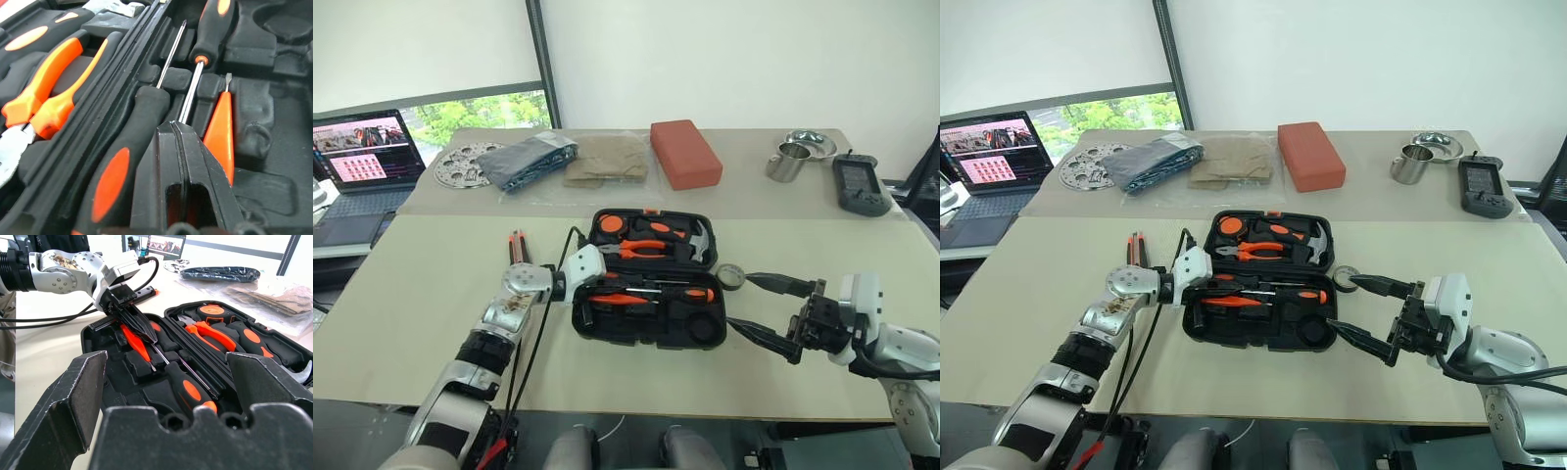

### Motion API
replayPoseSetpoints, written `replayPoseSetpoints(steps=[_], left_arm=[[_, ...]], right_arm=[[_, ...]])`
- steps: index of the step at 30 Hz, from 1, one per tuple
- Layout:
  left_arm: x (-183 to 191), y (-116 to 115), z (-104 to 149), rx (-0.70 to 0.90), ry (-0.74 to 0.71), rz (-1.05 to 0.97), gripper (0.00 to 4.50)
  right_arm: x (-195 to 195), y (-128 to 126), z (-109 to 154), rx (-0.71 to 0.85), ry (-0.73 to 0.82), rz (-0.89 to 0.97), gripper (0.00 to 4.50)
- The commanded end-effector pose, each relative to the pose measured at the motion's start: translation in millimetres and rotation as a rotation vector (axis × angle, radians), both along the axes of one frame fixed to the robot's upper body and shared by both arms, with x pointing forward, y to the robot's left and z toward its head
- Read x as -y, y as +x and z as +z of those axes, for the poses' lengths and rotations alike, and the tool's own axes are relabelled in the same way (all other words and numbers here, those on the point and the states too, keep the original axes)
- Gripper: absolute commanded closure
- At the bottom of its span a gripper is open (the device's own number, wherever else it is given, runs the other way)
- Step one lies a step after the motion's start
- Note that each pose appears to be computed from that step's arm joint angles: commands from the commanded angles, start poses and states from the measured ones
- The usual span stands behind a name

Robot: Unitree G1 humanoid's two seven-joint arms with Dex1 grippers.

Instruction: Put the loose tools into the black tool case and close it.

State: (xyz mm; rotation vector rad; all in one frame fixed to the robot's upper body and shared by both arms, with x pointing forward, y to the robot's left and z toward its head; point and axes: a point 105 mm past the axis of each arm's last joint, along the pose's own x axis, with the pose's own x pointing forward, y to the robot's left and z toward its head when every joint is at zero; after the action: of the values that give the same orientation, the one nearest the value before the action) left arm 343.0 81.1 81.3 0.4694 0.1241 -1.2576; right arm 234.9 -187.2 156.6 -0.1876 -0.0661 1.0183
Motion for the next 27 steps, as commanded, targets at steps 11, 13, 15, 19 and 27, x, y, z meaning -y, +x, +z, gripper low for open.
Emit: replayPoseSetpoints(steps=[11,13,15,19,27], left_arm=[[1.4,1.5,5.8,0.033,-0.080,0.047,4.48],[0.5,3.9,21.2,0.069,-0.137,0.062,4.48],[-2.0,4.5,36.1,0.100,-0.188,0.076,4.48],[-21.1,5.2,74.2,0.154,-0.319,0.182,4.48],[-122.0,20.7,97.9,0.170,-0.459,0.984,3.30]], right_arm=[[-2.3,0.7,12.1,0.061,-0.004,0.004,0.00],[-2.9,1.1,12.5,0.062,-0.003,0.010,0.00],[-3.0,1.3,13.0,0.062,-0.001,0.013,0.00],[-3.1,1.3,14.8,0.061,0.010,0.027,0.00],[-5.5,3.1,14.4,0.032,0.033,0.070,0.00]])
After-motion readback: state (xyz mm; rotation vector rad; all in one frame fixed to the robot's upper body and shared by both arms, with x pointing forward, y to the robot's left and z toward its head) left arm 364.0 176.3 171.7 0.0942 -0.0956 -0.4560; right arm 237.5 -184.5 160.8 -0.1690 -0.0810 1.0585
